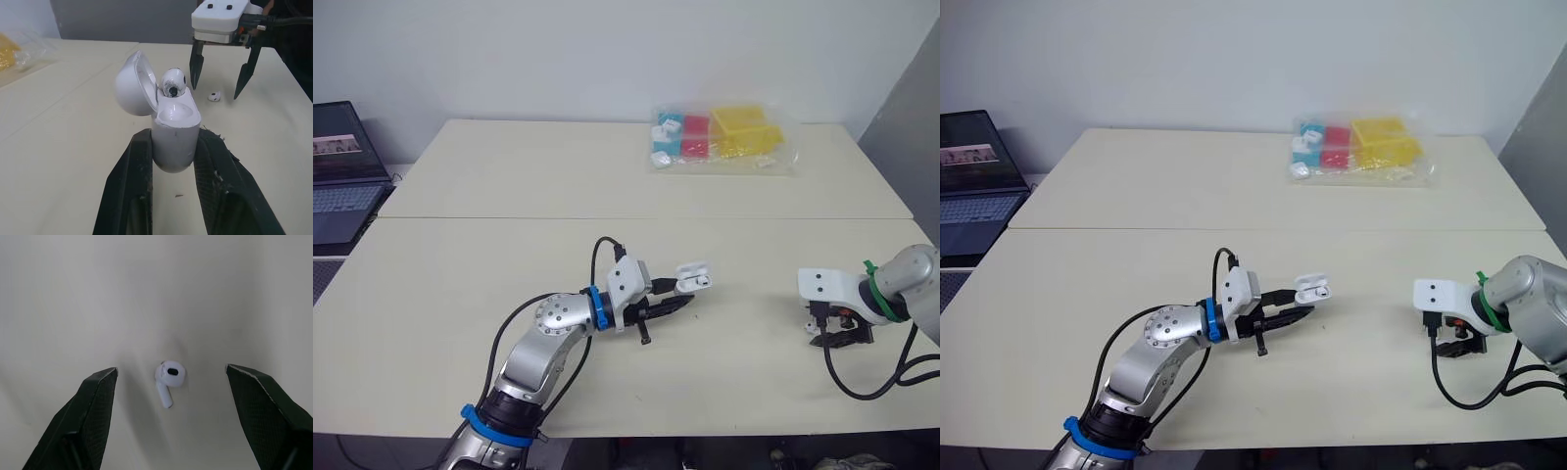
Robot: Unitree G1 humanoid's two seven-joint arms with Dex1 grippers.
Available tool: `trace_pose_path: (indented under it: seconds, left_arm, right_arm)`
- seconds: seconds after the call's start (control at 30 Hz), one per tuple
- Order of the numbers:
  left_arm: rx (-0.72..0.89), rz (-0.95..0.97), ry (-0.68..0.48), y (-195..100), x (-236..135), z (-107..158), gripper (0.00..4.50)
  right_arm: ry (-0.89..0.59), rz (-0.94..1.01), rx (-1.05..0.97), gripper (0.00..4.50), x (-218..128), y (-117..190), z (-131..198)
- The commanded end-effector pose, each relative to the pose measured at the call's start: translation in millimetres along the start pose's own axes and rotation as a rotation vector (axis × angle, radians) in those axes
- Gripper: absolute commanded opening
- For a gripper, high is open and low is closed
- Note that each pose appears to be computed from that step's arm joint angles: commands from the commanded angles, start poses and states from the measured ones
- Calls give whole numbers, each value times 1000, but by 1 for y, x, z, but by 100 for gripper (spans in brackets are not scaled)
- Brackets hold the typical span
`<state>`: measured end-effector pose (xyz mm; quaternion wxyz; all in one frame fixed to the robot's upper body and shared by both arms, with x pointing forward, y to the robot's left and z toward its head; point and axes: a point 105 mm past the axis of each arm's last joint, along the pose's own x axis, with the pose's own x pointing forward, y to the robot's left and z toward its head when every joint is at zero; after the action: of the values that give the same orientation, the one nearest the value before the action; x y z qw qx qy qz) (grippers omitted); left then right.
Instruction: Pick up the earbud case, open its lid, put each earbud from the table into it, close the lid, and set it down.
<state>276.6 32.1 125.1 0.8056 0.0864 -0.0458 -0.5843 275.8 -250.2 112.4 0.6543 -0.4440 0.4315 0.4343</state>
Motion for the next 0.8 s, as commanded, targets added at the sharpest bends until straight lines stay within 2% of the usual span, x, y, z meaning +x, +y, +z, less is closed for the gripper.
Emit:
trace_pose_path:
  seconds: [0.03,0.47,0.67,0.8]
  left_arm:
    - [30,-3,-36,-1,3,9,80]
    - [27,17,-36,0,2,7,80]
    - [26,17,-34,1,2,5,80]
    - [29,16,-34,1,3,5,80]
  right_arm:
    - [32,-16,-36,367,-3,-7,-1]
    - [61,24,-78,367,11,-9,2]
    - [47,32,-79,247,13,-5,7]
    - [47,32,-77,109,12,-4,7]
